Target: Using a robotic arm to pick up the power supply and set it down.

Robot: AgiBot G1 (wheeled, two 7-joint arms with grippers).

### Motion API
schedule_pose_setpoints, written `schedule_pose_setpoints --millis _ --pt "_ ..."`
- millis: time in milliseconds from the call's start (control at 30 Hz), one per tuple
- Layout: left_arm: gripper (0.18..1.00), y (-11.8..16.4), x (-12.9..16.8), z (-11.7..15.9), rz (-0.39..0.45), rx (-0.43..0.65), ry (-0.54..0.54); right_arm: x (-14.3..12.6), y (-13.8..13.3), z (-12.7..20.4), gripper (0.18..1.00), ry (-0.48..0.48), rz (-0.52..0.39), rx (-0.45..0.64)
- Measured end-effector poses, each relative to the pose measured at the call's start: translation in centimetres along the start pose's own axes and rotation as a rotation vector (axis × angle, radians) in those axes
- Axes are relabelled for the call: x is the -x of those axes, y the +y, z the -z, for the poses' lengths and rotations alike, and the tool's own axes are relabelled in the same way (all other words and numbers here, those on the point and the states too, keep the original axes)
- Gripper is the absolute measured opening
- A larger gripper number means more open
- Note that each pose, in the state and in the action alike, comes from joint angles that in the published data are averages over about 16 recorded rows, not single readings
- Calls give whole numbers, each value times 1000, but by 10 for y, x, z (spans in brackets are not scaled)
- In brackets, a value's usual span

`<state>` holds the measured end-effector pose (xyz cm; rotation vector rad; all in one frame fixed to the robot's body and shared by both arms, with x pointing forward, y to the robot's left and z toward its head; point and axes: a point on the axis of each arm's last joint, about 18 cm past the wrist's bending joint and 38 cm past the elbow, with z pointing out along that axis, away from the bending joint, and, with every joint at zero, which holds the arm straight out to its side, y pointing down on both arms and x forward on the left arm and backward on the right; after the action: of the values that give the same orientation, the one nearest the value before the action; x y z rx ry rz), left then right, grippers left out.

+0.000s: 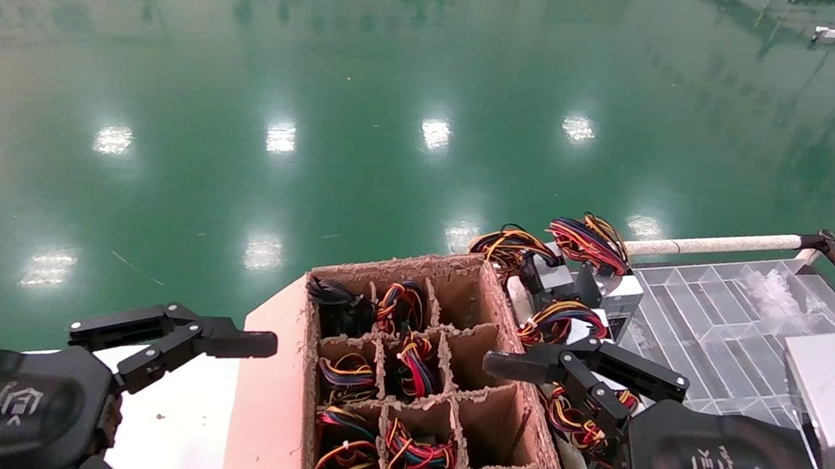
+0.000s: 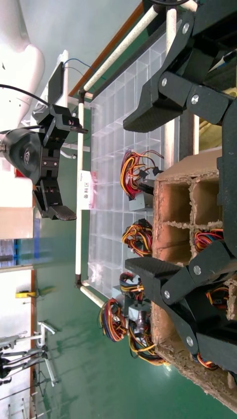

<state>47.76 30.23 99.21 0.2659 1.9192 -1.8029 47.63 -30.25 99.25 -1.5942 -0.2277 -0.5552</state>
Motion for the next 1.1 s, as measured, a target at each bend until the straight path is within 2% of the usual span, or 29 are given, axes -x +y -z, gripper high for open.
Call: schedule_pose_setpoints --millis 267,700,800,1100 --pt "851 0 0 0 0 0 0 0 0 0 1000 0 0 0" --pt "566 0 0 0 0 0 0 -2 7 -2 1000 3 -2 23" --pt "485 0 0 0 0 0 0 -4 13 -5 1000 3 0 48" --pt "321 0 0 0 0 0 0 -19 40 -21 1000 -18 22 173"
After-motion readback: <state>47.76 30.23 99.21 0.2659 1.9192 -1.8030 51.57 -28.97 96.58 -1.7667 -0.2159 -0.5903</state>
